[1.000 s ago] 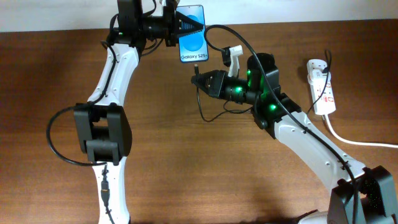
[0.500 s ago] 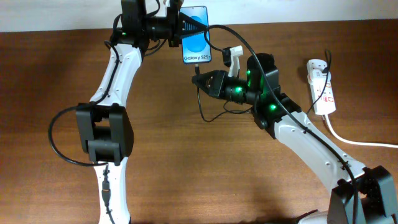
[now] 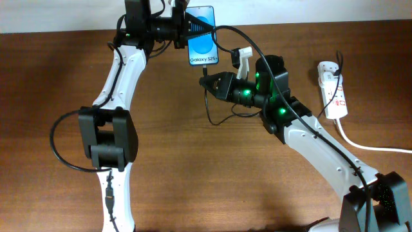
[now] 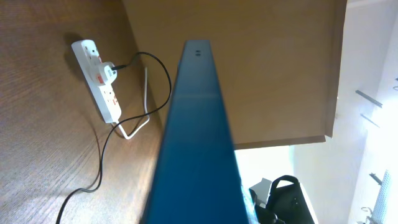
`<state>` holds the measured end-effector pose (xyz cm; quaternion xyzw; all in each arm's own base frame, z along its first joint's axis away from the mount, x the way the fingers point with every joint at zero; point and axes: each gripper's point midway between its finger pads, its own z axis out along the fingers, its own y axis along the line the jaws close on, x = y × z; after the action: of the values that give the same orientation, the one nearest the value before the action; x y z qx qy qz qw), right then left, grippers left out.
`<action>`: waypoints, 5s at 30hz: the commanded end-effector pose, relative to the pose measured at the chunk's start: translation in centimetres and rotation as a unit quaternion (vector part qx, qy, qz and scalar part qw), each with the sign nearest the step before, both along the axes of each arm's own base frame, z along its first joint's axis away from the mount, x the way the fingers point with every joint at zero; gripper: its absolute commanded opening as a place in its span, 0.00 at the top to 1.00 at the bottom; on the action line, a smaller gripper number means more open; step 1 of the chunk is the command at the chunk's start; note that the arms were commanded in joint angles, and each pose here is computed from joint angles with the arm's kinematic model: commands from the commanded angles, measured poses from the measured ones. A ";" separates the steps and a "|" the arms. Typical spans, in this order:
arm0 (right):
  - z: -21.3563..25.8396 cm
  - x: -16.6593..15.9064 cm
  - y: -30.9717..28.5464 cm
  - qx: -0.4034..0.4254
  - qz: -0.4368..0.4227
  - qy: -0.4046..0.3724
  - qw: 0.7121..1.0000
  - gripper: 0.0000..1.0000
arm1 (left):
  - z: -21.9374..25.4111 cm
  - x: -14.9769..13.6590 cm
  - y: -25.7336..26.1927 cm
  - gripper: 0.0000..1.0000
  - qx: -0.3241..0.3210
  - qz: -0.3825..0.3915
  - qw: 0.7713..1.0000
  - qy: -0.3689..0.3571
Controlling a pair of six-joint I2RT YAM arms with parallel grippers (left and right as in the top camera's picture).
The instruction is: Plug charger to phone and switch on socket
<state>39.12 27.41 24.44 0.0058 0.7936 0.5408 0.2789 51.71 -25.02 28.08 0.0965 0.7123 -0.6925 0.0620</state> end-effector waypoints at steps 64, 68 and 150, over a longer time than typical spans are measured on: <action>-7.6 -5.9 -12.8 -0.278 -0.041 0.126 0.951 0.59 | -13.7 -1.8 2.0 1.00 0.061 0.036 0.997 0.002; -8.5 -6.7 -13.7 -0.305 -0.040 0.142 0.941 0.58 | -21.0 -2.4 4.5 1.00 0.244 0.093 0.965 0.033; -11.2 -0.1 -49.4 -0.328 -0.317 0.289 0.842 0.14 | -4.3 2.3 20.9 0.01 0.578 0.306 0.751 -0.091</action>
<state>38.05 -21.76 14.36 0.3617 0.9100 0.1041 0.1740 53.97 -4.41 23.14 -0.0476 0.9610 -0.0843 0.2591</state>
